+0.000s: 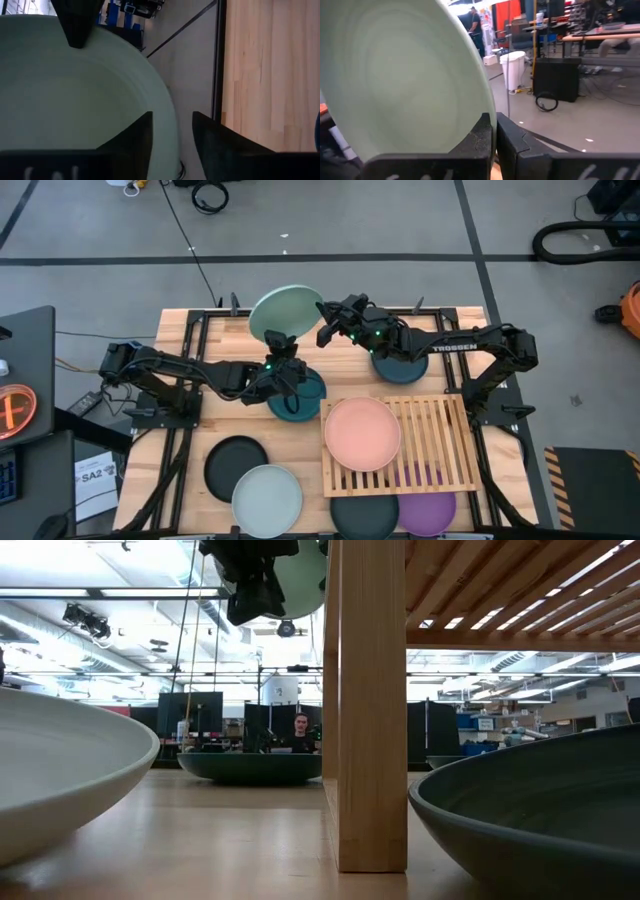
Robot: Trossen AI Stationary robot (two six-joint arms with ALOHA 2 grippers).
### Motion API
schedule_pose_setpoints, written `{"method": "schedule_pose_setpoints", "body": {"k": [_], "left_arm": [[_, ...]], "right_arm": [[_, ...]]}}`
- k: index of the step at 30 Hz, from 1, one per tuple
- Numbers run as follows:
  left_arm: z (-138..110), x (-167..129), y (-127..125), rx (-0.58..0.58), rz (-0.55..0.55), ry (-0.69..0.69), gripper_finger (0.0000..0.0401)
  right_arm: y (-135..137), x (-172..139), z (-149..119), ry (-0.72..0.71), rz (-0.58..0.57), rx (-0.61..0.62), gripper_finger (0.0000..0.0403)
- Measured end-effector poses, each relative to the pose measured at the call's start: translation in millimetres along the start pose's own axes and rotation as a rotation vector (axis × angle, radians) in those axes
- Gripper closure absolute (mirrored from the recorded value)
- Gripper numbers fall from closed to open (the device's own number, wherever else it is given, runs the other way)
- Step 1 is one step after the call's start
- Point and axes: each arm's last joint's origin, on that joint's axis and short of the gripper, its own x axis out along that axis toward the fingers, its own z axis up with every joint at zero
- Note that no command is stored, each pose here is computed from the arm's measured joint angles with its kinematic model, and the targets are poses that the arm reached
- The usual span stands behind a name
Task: Place and stack plates onto a shelf
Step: Put the light green plate on the shelf
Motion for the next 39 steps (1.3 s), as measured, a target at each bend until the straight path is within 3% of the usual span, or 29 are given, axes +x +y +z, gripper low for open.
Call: {"method": "schedule_pose_setpoints", "body": {"k": [4, 11, 18, 23, 28, 34, 39], "left_arm": [[0.0, 0.0, 0.0, 0.0, 0.0, 0.0, 0.0234], [-0.1, 0.0, -0.1, -0.006, -0.001, 0.0, 0.0233], [-0.1, 0.0, -0.2, -0.143, -0.002, 0.0, 0.0234], [0.0, -0.1, -0.3, -0.208, -0.005, -0.002, 0.0234], [1.6, -0.2, -2.4, -0.214, -0.085, -0.051, 0.0234], [3.4, -0.7, -4.8, -0.213, -0.173, -0.106, 0.0234], [3.7, -0.8, -5.2, -0.213, -0.19, -0.116, 0.0234]], "right_arm": [[-7.3, 3.3, 1.6, -0.013, -0.064, -0.009, 0.0389], [-26.1, 9.8, 10.8, -0.054, -0.156, -0.056, 0.0389], [-48.2, -9.5, 41.1, -0.049, -0.205, -0.097, 0.0389], [-65.6, -44.6, 66.1, 0.025, -0.232, -0.137, 0.0389], [-82.9, -90.4, 94.4, 0.136, -0.241, -0.1, 0.0389], [-100.4, -149.9, 123.4, 0.332, -0.12, 0.061, 0.0389], [-108.8, -190.4, 129.3, 0.58, 0.023, 0.202, 0.0389]]}}
